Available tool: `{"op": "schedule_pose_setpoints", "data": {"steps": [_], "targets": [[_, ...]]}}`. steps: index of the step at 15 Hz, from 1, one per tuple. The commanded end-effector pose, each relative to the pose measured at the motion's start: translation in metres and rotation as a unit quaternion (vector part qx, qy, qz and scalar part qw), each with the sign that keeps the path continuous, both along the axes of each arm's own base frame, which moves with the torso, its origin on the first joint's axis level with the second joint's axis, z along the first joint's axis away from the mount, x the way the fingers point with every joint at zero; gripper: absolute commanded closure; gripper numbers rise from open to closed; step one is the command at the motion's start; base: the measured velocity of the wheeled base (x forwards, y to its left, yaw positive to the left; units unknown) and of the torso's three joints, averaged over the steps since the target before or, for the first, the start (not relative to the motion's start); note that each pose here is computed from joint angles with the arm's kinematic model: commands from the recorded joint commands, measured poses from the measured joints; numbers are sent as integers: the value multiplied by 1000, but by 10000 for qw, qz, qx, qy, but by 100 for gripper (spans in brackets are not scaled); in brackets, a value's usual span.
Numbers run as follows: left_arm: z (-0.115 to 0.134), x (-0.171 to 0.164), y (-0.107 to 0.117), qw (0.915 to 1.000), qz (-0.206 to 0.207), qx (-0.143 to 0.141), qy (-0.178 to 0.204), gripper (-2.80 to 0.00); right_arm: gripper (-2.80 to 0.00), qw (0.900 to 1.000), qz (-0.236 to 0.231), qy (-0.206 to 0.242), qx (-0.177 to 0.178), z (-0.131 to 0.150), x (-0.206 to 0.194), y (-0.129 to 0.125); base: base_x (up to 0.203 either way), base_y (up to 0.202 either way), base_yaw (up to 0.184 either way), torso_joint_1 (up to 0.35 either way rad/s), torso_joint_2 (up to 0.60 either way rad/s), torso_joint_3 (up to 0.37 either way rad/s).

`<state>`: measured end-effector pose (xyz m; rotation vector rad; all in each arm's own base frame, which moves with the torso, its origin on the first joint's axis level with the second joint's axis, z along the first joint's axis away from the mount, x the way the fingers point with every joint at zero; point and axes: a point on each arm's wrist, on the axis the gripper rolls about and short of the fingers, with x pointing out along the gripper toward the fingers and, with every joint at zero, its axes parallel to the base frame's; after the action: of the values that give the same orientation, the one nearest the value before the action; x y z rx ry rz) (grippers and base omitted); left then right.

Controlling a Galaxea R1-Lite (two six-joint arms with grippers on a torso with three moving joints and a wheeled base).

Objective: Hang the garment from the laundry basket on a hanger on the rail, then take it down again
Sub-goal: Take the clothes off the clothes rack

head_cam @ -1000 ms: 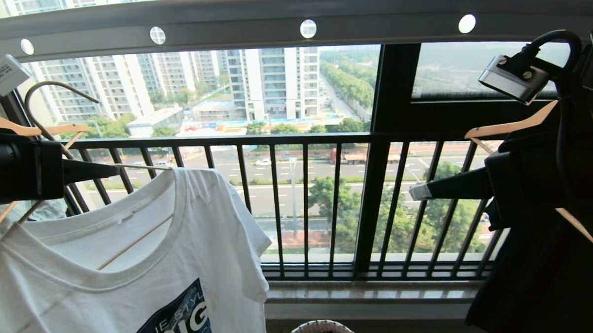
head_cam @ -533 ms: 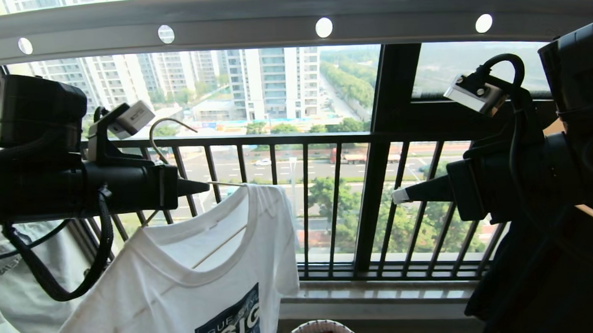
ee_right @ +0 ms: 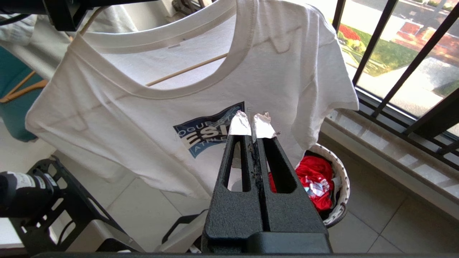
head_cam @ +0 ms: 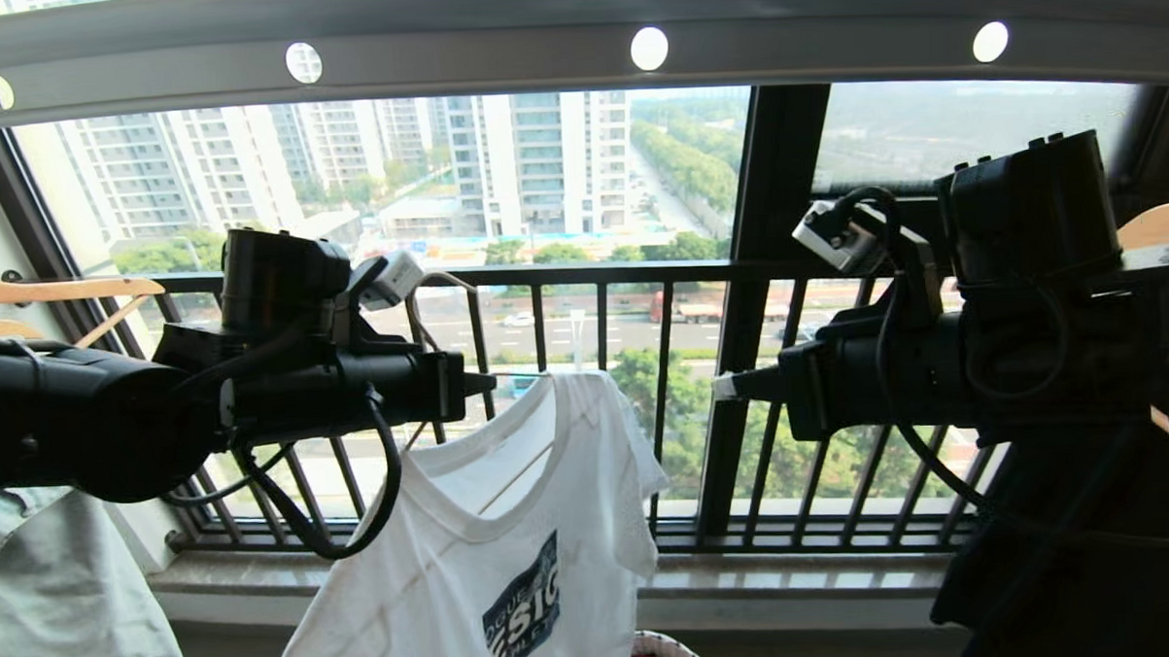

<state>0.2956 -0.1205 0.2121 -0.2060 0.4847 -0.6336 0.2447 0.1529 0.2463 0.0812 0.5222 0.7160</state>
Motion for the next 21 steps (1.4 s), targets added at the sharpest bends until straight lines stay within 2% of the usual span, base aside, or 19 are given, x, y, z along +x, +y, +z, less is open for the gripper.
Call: {"op": "schedule_pose_setpoints", "data": {"steps": [1, 4, 8, 11, 13, 16, 19, 21], "targets": [[-6, 5, -4, 10000, -13, 30, 76, 0, -280, 9991, -81, 239, -345, -24, 9, 18, 0, 0, 0, 0, 0, 0], [-4, -2, -16, 9999, 24, 123, 6, 0, -280, 9990, -117, 100, -422, -33, 11, 36, 0, 0, 0, 0, 0, 0], [-6, -10, -37, 9992, 186, 353, -82, 0, -280, 9924, -924, -378, -713, -37, 12, 54, 0, 0, 0, 0, 0, 0], [2, -17, -40, 9994, 123, 268, -169, 0, -280, 9920, -978, -560, -573, -39, 4, 74, 0, 0, 0, 0, 0, 0], [9, -23, -42, 9998, 101, 90, -171, 0, -280, 9904, -1038, -567, -714, -50, 6, 88, 0, 0, 0, 0, 0, 0], [19, -31, -41, 9996, 71, -30, -285, 0, -280, 9790, -1524, -702, -1160, -73, 10, 109, 0, 0, 0, 0, 0, 0], [28, -41, -43, 9992, -10, -156, -365, 0, -280, 9775, -1568, -740, -1202, -74, 9, 112, 0, 0, 0, 0, 0, 0], [27, -46, -48, 9992, -120, -144, -340, 0, -280, 9777, -1603, -831, -1074, -71, 10, 112, 0, 0, 0, 0, 0, 0]]}}
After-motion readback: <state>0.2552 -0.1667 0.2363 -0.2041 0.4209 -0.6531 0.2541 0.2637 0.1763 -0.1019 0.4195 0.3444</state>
